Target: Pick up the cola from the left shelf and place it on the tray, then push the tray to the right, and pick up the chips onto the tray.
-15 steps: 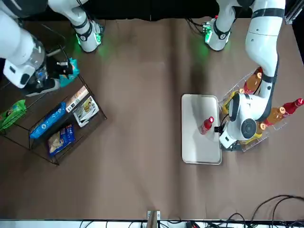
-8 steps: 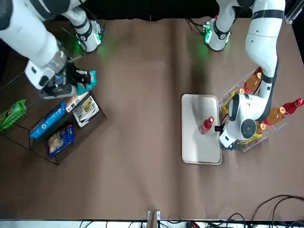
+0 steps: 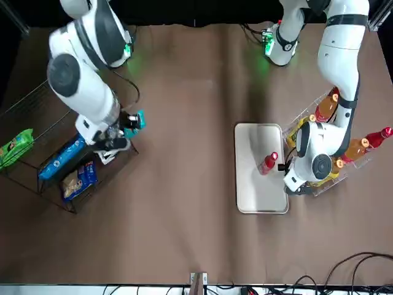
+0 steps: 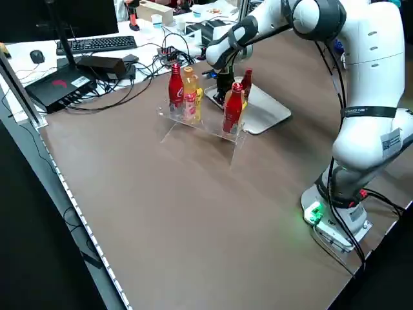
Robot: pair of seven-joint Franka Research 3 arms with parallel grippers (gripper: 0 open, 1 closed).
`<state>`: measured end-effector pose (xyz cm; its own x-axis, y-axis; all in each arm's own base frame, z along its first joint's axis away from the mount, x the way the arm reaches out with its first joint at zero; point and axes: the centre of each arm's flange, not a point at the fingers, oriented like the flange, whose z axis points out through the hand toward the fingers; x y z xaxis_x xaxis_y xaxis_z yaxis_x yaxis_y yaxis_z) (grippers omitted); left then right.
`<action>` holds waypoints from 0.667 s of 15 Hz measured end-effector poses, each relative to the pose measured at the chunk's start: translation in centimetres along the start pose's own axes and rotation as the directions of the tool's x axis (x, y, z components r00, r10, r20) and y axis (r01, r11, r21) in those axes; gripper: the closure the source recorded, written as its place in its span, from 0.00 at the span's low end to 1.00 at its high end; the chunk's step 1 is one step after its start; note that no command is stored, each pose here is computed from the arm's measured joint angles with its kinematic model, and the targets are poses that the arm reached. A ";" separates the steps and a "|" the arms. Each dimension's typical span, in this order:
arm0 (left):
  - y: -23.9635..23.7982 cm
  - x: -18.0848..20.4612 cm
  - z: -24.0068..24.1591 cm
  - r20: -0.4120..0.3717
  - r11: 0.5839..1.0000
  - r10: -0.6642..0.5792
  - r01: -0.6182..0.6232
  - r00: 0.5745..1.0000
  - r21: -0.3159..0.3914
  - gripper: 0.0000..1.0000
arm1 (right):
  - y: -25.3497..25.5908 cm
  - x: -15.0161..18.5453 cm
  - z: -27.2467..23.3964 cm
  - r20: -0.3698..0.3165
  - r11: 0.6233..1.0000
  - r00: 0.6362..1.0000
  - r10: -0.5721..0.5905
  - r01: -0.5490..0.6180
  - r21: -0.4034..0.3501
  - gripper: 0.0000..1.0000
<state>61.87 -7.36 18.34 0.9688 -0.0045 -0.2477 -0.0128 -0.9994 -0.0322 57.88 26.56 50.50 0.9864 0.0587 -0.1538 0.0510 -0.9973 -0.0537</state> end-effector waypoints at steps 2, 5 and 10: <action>0.2 0.0 0.0 -0.004 1.000 0.003 -0.003 1.000 0.000 0.95 | -0.8 1.1 1.7 -0.018 1.000 1.000 -0.004 0.004 0.001 0.73; 1.1 0.0 -0.1 -0.008 1.000 0.020 -0.020 1.000 -0.004 0.95 | -1.0 2.2 3.7 -0.007 1.000 1.000 0.007 -0.007 -0.005 0.73; 7.4 -0.8 -0.1 -0.024 0.998 0.056 -0.057 0.998 -0.026 0.95 | 0.0 3.1 5.0 0.011 0.999 0.999 0.032 -0.032 -0.013 0.73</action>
<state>61.03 -14.78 18.35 0.9723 -0.0615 -0.2256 -0.0614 -0.9981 0.0074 60.11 27.00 45.05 0.9857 0.0269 -0.1664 0.0212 -0.9991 -0.0357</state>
